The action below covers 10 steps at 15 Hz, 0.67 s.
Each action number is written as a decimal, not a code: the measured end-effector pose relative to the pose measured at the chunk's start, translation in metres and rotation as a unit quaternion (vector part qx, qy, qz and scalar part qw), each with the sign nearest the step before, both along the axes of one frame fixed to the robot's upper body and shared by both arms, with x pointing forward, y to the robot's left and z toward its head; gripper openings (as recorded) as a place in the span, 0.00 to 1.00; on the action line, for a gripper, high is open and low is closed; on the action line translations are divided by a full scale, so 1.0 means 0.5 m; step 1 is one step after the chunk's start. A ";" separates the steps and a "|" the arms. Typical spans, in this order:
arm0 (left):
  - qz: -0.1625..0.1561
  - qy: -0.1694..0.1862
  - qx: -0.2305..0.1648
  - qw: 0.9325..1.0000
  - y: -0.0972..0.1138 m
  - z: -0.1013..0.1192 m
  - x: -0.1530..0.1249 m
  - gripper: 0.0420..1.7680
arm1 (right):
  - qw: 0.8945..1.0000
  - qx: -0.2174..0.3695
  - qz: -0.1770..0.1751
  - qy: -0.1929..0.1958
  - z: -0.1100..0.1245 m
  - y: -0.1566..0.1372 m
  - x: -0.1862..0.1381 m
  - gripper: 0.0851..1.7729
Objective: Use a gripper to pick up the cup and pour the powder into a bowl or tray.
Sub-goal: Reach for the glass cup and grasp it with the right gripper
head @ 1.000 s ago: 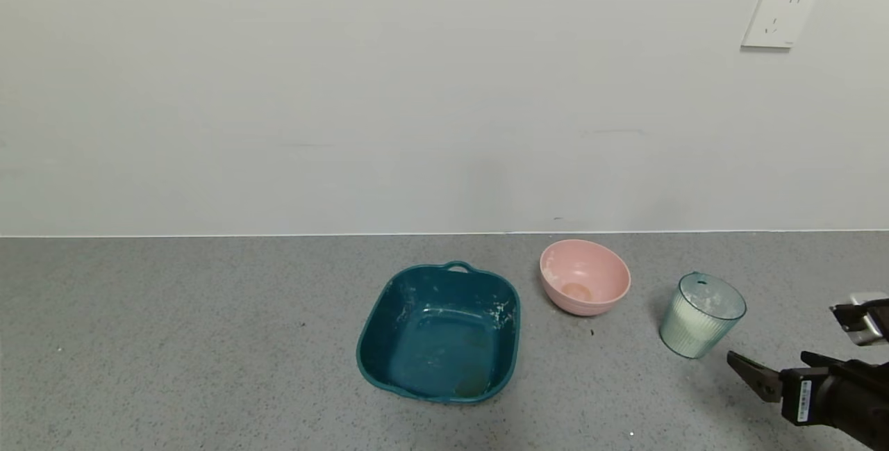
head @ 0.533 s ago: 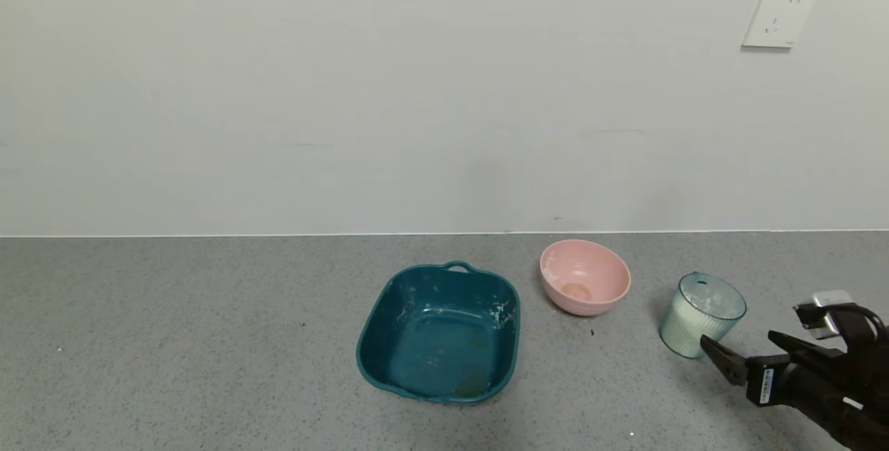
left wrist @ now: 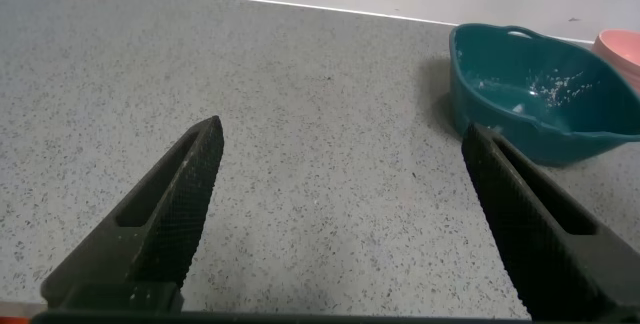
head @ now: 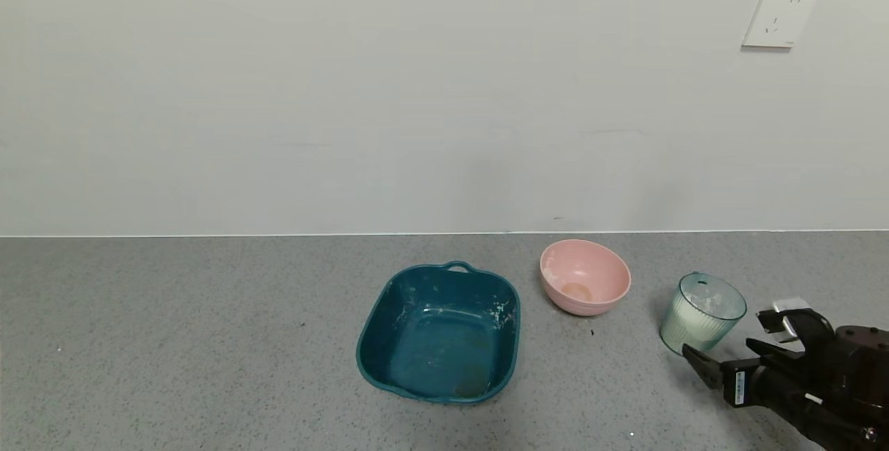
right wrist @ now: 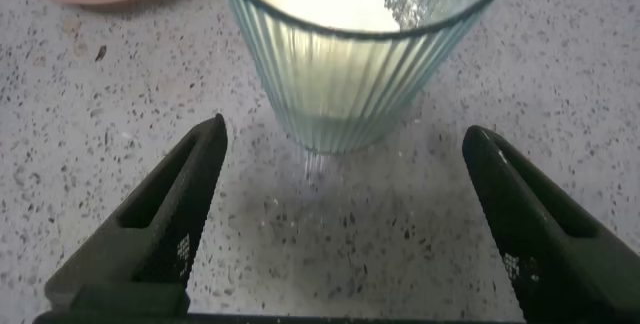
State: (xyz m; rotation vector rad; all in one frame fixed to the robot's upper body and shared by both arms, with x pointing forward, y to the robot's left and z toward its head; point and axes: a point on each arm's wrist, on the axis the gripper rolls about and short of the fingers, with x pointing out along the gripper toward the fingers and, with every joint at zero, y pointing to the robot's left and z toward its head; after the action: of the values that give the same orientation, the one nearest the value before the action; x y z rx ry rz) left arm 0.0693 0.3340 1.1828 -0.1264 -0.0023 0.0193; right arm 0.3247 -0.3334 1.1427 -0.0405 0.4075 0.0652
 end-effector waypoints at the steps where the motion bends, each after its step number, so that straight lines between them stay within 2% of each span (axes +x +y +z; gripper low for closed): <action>1: 0.000 0.000 0.000 1.000 0.000 0.000 0.000 0.97 | 1.000 0.000 0.000 -0.003 -0.001 0.000 0.006 0.96; 10: 0.000 0.000 0.000 1.000 0.000 0.000 0.000 0.97 | 1.000 -0.014 -0.001 -0.026 -0.014 -0.007 0.066 0.96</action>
State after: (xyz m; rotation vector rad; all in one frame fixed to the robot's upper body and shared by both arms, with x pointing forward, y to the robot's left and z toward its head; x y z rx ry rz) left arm 0.0693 0.3340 1.1828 -0.1260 -0.0023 0.0188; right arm 0.3578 -0.3368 1.1358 -0.0699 0.3561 0.0566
